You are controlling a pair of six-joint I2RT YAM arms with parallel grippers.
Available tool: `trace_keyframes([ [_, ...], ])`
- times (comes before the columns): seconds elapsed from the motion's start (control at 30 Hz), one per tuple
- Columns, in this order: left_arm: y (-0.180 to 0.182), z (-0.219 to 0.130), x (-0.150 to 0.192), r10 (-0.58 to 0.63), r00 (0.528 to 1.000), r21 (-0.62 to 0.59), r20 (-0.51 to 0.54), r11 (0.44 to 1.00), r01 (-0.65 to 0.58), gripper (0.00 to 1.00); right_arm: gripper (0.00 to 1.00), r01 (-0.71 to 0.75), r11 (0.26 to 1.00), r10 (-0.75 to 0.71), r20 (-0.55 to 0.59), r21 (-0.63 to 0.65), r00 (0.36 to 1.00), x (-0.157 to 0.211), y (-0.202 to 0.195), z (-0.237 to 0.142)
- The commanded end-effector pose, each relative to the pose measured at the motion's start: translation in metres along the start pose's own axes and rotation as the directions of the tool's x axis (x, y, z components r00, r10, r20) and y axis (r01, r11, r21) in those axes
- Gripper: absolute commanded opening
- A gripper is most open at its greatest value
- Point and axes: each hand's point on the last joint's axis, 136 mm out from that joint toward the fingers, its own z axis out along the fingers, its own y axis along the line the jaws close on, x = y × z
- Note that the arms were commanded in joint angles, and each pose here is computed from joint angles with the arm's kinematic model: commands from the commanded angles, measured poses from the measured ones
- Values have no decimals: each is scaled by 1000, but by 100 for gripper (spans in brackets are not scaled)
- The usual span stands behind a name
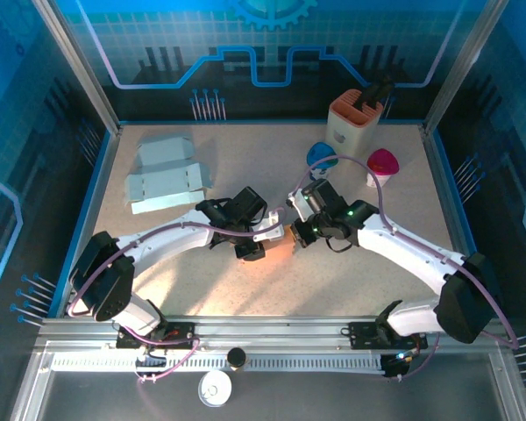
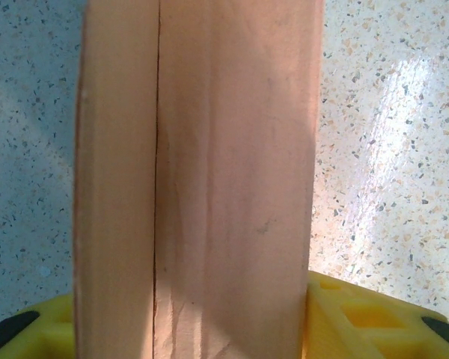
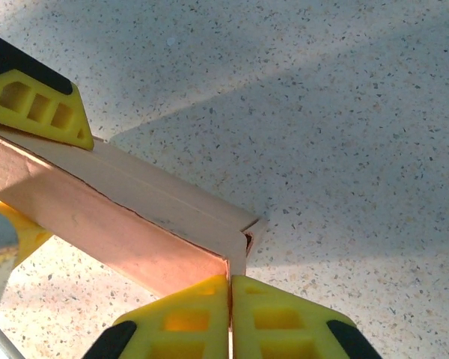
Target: Fold the paper box
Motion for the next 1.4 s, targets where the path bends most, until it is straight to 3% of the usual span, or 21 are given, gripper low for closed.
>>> trace_keyframes([
  [0.0, 4, -4, -9, -21, 999, -6, 39, 1000, 21, 47, 6, -10, 999, 10, 2, 31, 1000, -5, 4, -4],
  [0.23, 5, -2, -11, -35, 998, -17, 49, 999, 35, 44, 0, -102, 993, 101, 19, 63, 995, -7, 4, -9],
  [0.7, 8, 0, -17, -47, 996, -30, 81, 998, 50, 44, 0, -237, 969, 232, 77, 64, 970, -4, 3, -6],
  [0.97, 11, 1, -20, -50, 994, -38, 92, 998, 53, 45, 0, -246, 965, 236, 105, 90, 966, 4, 0, -3],
  [1.23, 12, -1, -23, -68, 991, -51, 118, 996, 75, 55, 0, -213, 967, 191, 159, 137, 969, 11, -3, -1],
  [1.37, 11, -2, -23, -73, 988, -48, 134, 996, 80, 55, 0, -230, 964, 204, 185, 133, 961, 10, -2, -3],
])
